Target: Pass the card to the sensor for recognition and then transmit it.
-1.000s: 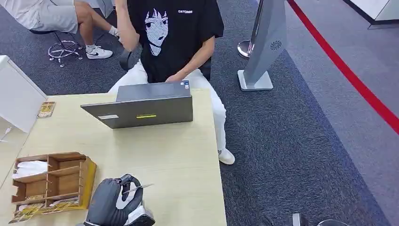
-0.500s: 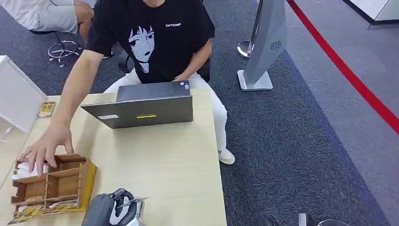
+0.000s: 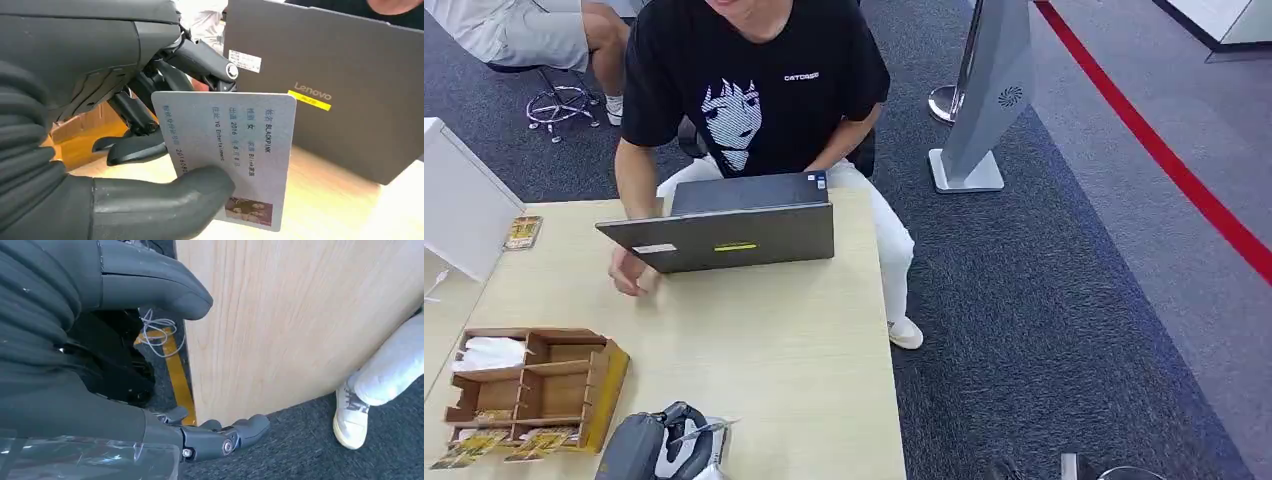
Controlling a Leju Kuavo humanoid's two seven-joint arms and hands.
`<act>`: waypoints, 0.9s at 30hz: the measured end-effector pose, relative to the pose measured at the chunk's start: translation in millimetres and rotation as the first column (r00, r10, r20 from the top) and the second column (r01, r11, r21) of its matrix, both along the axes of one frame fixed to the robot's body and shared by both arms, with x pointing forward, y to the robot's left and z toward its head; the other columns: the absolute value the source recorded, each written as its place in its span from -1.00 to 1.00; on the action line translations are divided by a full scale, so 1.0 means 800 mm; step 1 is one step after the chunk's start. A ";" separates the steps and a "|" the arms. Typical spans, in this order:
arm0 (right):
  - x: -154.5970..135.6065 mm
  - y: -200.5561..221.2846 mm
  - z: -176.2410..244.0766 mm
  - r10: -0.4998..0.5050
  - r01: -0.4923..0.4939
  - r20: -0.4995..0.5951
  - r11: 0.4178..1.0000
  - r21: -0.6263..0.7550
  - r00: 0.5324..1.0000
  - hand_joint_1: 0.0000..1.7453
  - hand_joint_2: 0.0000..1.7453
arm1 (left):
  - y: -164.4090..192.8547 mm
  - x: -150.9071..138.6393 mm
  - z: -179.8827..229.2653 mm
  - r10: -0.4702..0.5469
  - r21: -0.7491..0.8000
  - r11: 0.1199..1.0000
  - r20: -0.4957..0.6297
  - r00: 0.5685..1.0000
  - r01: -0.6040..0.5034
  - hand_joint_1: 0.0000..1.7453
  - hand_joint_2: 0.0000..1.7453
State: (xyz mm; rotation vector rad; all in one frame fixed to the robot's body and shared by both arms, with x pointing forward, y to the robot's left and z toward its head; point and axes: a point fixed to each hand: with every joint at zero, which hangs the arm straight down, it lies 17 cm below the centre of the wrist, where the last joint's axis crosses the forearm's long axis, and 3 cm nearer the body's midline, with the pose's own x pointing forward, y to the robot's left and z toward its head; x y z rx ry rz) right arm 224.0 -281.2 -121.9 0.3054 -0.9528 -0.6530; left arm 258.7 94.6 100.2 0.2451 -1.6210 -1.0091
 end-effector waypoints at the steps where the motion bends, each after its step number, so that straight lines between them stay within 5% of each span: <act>1: 0.000 -0.001 0.001 -0.001 0.001 0.001 1.000 -0.001 1.000 -1.00 1.00 | 0.003 0.001 -0.001 0.008 0.012 1.000 0.002 1.000 -0.008 1.00 1.00; 17: -0.004 0.002 0.007 0.002 -0.002 -0.001 1.000 0.001 1.000 -1.00 1.00 | 0.115 0.031 -0.061 0.261 0.233 0.942 -0.051 0.964 -0.243 1.00 1.00; 27: -0.005 0.007 0.009 0.014 -0.014 0.000 1.000 0.003 1.000 -1.00 1.00 | 0.143 0.028 -0.081 0.350 0.246 0.916 -0.096 0.932 -0.318 1.00 1.00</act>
